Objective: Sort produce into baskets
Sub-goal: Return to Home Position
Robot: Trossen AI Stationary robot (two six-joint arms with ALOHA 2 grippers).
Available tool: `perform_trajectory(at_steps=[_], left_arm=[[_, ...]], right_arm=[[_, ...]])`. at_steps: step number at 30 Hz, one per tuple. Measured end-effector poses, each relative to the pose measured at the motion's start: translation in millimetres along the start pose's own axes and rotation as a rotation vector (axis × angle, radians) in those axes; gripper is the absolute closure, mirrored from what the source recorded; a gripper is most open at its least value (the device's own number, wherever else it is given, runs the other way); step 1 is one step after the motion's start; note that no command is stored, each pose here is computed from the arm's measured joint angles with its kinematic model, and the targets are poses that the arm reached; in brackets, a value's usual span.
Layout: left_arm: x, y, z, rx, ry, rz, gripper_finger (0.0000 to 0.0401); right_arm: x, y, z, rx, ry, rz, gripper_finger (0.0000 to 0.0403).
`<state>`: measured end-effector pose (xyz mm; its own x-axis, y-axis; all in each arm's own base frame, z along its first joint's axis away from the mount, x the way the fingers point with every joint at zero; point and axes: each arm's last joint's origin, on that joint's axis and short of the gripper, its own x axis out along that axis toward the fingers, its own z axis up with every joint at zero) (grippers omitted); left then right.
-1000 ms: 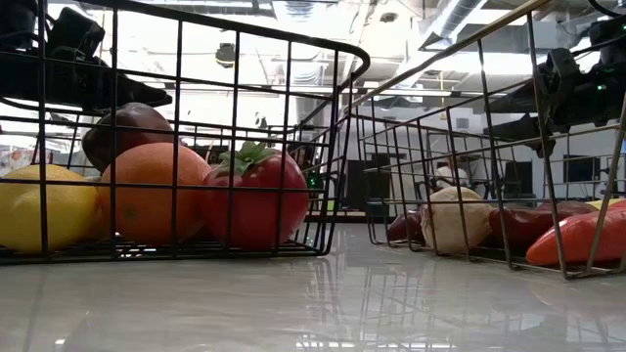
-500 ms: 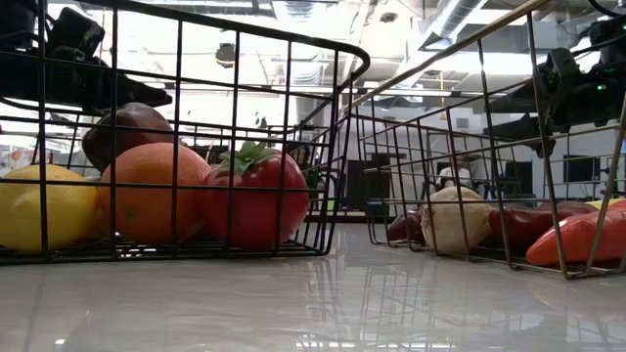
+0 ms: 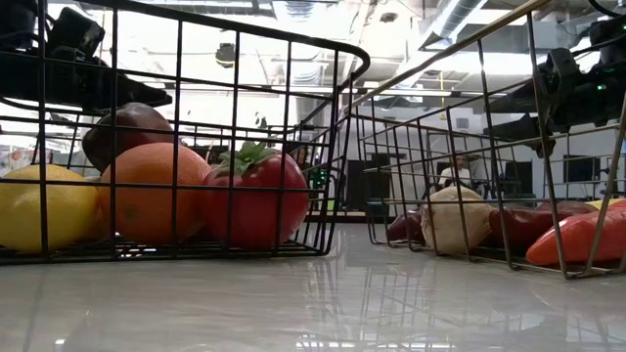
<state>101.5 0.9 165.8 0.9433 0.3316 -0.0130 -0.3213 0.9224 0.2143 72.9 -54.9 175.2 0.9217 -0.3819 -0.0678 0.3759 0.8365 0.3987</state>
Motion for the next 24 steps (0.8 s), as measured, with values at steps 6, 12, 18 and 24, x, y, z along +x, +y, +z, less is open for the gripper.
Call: perform_trajectory(at_steps=[6, 12, 18, 24], left_arm=[[0.2, -0.1, -0.3, 0.002, 0.004, 0.000, 0.0134], [0.2, -0.1, -0.3, 0.002, 0.003, 0.000, 0.0134], [0.2, -0.1, -0.3, 0.002, 0.003, 0.000, 0.0134], [0.2, -0.1, -0.3, 0.002, 0.003, 0.000, 0.0134]], right_arm=[[0.0, 0.0, 0.0, 0.000, 0.000, 0.000, 0.0111], [0.0, 0.0, 0.0, 0.000, 0.000, 0.000, 0.0111], [0.0, 0.0, 0.0, 0.000, 0.000, 0.000, 0.0111], [0.0, 0.0, 0.0, 0.000, 0.000, 0.000, 0.0111]])
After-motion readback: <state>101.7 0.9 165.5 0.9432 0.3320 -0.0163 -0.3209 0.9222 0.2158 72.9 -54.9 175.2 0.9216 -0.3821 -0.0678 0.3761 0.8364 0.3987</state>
